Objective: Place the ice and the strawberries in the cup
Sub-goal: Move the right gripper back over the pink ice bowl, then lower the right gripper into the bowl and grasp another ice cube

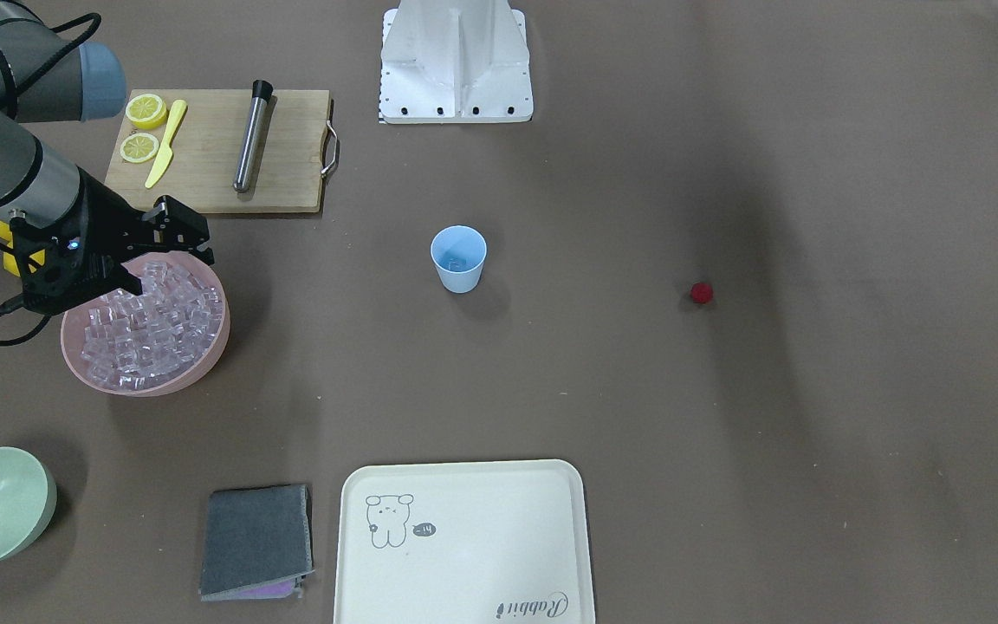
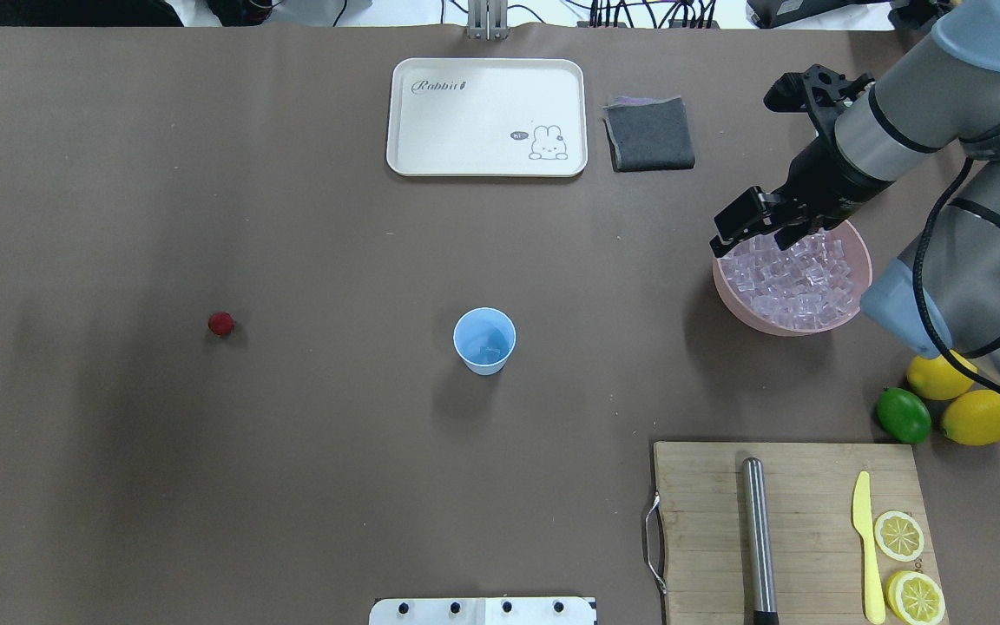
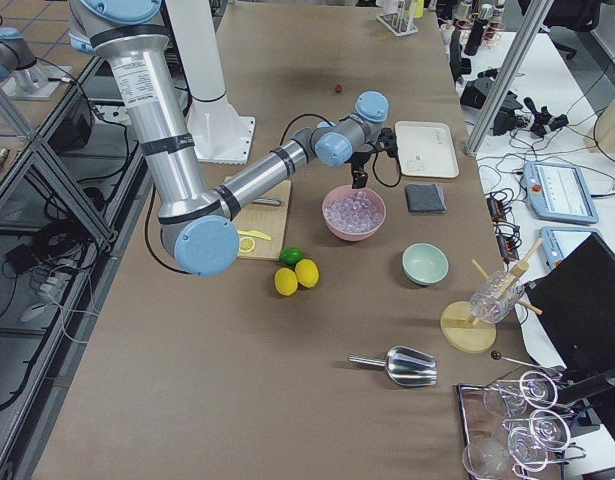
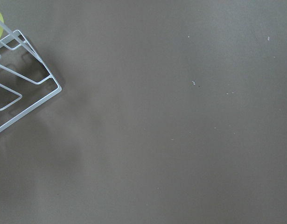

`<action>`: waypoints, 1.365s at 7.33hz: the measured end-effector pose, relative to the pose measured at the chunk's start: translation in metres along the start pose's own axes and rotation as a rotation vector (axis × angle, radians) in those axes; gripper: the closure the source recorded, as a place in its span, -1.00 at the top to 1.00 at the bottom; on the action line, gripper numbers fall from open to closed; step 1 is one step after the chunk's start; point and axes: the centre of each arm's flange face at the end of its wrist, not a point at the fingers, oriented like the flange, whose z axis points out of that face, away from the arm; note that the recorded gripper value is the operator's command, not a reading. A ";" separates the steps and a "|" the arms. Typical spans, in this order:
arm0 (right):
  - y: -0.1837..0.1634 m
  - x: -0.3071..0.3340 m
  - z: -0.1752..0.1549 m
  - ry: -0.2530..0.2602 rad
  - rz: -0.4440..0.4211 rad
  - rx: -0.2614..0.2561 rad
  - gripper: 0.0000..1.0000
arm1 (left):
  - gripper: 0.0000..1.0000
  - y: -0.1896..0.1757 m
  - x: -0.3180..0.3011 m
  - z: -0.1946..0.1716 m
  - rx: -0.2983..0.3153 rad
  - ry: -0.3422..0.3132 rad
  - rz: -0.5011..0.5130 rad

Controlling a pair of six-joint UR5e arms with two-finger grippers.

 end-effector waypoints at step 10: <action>0.010 0.041 0.054 0.043 -0.161 -0.091 0.84 | 0.95 -0.001 -0.002 0.003 -0.005 -0.002 -0.002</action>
